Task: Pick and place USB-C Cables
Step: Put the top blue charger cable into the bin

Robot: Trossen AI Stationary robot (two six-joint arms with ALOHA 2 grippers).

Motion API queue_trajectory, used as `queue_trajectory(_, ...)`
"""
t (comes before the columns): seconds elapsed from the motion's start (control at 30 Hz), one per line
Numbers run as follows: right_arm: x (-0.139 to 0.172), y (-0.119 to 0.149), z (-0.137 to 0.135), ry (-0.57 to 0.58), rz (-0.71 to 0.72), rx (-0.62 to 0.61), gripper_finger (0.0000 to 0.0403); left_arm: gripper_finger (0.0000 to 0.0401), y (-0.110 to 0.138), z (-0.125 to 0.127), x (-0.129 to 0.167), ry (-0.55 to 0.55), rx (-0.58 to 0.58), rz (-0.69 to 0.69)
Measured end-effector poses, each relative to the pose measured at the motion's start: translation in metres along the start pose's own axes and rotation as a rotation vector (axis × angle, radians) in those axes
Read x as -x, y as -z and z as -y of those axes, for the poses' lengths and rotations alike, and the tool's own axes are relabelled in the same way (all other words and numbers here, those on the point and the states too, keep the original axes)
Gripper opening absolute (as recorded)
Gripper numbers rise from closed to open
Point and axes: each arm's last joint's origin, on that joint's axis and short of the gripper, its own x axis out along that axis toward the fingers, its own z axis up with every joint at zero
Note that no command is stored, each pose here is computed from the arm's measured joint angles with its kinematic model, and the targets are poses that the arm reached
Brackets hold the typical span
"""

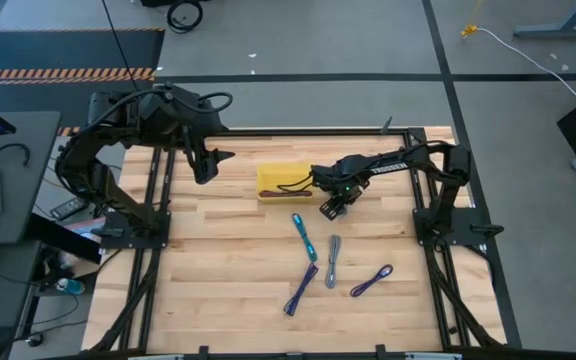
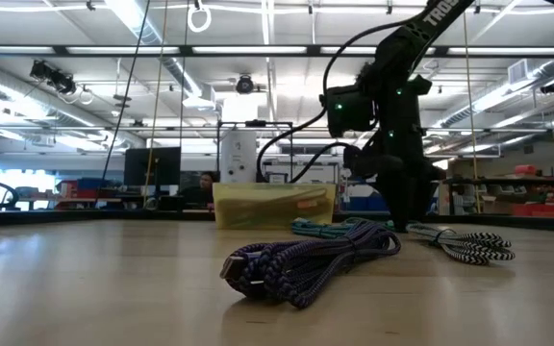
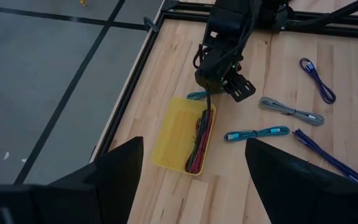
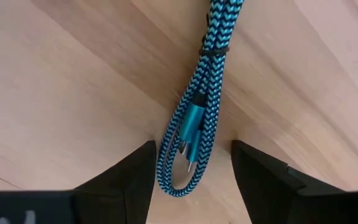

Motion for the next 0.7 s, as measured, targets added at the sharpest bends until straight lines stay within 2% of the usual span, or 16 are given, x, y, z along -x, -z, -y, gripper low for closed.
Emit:
queue_trajectory(0.1,0.0,0.0,0.0,0.001,-0.002,-0.002,0.02,0.0288,0.0,0.0,0.0,0.0,0.0,0.0)
queue_trajectory(0.17,-0.001,0.0,0.001,0.0,-0.007,-0.003,0.0173,0.0288,0.0,0.0,0.0,0.0,0.0,0.0)
queue_trajectory(0.37,-0.001,0.002,0.001,-0.019,-0.037,0.014,0.0025,0.0288,0.0,0.0,0.0,0.0,0.002,0.0)
queue_trajectory(0.47,0.003,0.004,0.0,-0.016,-0.074,0.046,0.0015,0.0288,0.0,0.0,0.0,0.0,0.031,0.0)
queue_trajectory(0.53,0.008,0.01,0.004,0.037,-0.121,0.06,0.0008,0.0288,0.0,0.0,0.0,0.0,0.045,-0.001)
queue_trajectory(0.7,0.051,0.024,0.01,0.1,-0.077,0.079,0.0008,0.0288,0.001,0.0,0.0,-0.001,0.042,-0.013)
